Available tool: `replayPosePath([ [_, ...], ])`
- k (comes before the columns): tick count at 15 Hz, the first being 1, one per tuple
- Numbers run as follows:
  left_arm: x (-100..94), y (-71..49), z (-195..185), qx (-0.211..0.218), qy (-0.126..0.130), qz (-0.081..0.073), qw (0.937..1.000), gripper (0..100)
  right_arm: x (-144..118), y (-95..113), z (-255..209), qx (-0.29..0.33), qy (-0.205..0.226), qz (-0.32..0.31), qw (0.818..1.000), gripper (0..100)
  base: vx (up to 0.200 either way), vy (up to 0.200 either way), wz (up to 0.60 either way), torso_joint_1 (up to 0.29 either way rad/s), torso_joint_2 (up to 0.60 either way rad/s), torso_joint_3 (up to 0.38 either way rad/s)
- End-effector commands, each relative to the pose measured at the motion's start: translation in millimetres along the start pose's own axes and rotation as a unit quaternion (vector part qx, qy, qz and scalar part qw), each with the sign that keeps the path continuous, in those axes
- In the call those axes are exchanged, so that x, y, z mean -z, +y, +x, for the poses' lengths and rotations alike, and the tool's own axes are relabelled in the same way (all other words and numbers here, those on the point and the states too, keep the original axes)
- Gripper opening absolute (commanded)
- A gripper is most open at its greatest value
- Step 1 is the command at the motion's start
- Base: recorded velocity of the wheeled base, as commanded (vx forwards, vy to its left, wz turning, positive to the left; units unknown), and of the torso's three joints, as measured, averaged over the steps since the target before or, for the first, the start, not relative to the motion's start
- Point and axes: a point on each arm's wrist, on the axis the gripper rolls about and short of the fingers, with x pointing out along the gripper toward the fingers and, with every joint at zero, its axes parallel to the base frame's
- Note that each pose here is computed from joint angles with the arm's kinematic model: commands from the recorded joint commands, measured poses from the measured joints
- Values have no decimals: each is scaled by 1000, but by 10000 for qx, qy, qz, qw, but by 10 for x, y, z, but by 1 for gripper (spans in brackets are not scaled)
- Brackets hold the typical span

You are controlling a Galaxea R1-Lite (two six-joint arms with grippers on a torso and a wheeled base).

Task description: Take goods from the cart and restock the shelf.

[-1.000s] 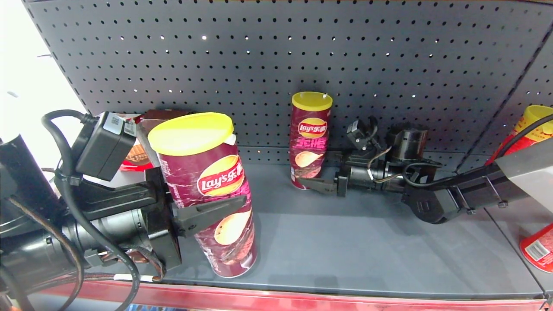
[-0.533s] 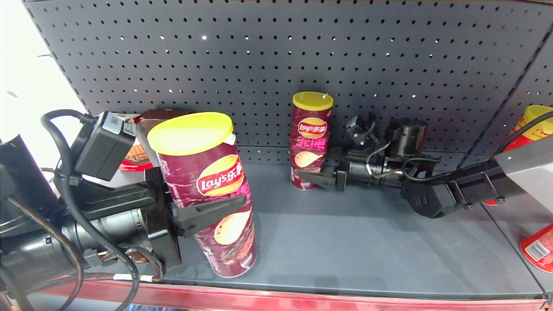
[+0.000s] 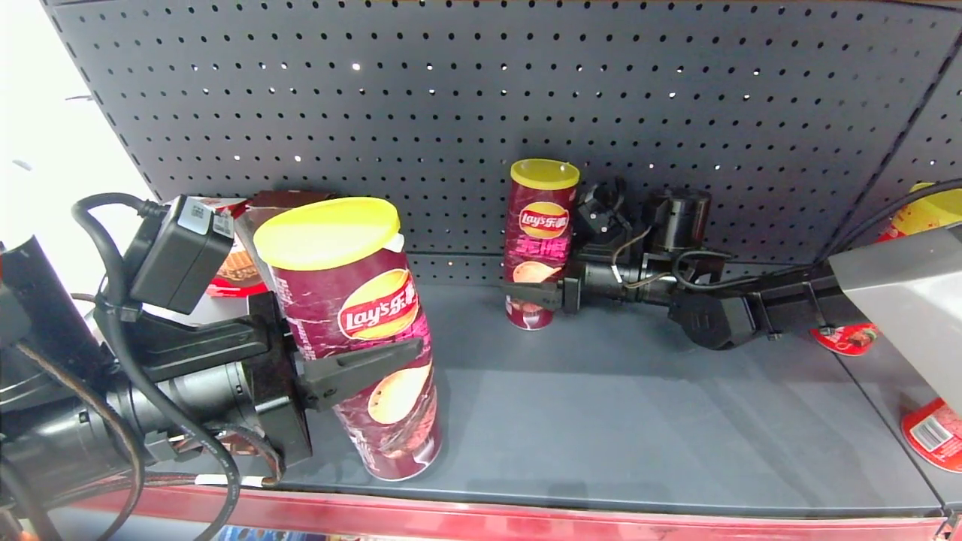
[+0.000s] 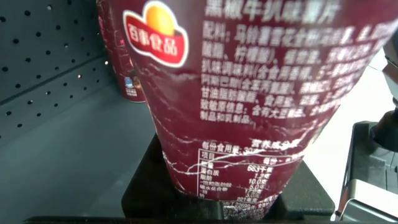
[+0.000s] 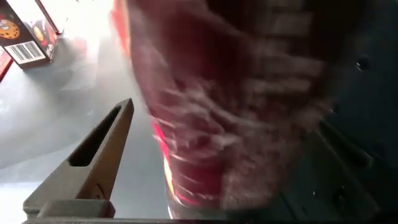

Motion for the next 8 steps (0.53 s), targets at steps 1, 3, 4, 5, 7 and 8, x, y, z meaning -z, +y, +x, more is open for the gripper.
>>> replayPosePath([
  [1, 12, 1, -6, -9, 15, -11, 10000, 0, 79, -24, 42, 43, 28, 9, 10000, 100, 0, 0, 0, 0, 0, 0],
  [3, 12, 1, -6, -1, 15, -11, 10000, 0, 113, 5, 78, 20, 70, 43, 10000, 0, 0, 0, 0, 0, 0, 0],
  [4, 12, 1, -6, -1, 15, -11, 10000, 0, 128, 10, 83, 62, 95, 58, 9999, 0, 0, 0, 0, 0, 0, 0],
  [5, 16, 0, -7, -9, 22, -15, 10000, 0, 134, 19, 95, 68, 103, 55, 9999, 0, 0, 0, 0, 0, 0, 0],
  [7, 13, -1, -10, -9, 15, -11, 10000, 0, 133, 32, 101, 59, 108, 60, 9999, 0, 0, 0, 0, 0, 0, 0],
  [8, 13, -1, -10, -9, 15, -11, 10000, 0, 146, 51, 104, 41, 122, 75, 9999, 0, 0, 0, 0, 0, 0, 0],
])
